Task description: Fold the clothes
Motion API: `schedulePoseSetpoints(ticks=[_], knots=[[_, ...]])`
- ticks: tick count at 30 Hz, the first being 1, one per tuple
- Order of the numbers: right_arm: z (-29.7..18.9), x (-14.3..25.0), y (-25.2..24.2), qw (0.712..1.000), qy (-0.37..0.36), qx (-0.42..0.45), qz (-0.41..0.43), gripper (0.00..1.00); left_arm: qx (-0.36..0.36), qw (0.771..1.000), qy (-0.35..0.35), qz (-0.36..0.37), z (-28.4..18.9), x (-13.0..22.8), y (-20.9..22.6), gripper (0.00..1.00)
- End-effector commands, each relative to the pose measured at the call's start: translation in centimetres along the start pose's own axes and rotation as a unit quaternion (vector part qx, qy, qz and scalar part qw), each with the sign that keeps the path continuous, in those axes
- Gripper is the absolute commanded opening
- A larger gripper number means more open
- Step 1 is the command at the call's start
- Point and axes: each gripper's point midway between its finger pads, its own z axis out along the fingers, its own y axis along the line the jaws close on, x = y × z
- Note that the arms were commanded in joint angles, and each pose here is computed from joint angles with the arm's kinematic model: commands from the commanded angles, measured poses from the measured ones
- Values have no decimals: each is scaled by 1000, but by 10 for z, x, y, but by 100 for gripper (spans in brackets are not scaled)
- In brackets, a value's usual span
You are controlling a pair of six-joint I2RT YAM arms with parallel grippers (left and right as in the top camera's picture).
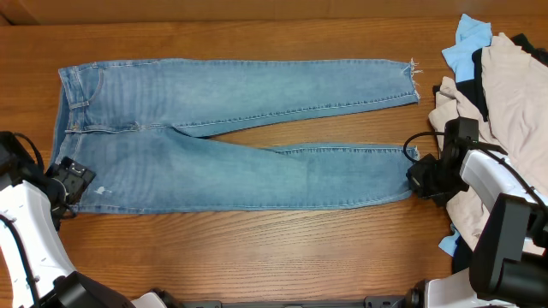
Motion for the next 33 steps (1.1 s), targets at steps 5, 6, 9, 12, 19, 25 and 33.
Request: schedulePoseSetpoints(ticks=[5, 6, 9, 12, 19, 25, 33], knots=[[-2, 0, 0, 1000, -5, -3, -6, 4, -52, 998, 2, -37, 12, 11, 23, 100], [-2, -1, 0, 1000, -6, -3, -14, 4, -53, 998, 1, -40, 15, 12, 24, 100], [-2, -1, -2, 1000, -7, 2, -17, 4, -50, 997, -12, -52, 28, 11, 24, 100], [-2, -1, -2, 1000, -7, 2, -17, 4, -39, 997, -42, -57, 38, 1, 22, 95], [-2, 0, -2, 1000, -5, 2, -28, 4, -59, 994, -26, -93, 74, -8, 44, 82], [-2, 0, -2, 1000, -5, 3, -28, 4, -22, 997, -9, -68, 117, -18, 31, 83], [-2, 0, -2, 1000, -5, 2, -28, 4, -3, 999, -17, -49, 139, -27, 23, 59]])
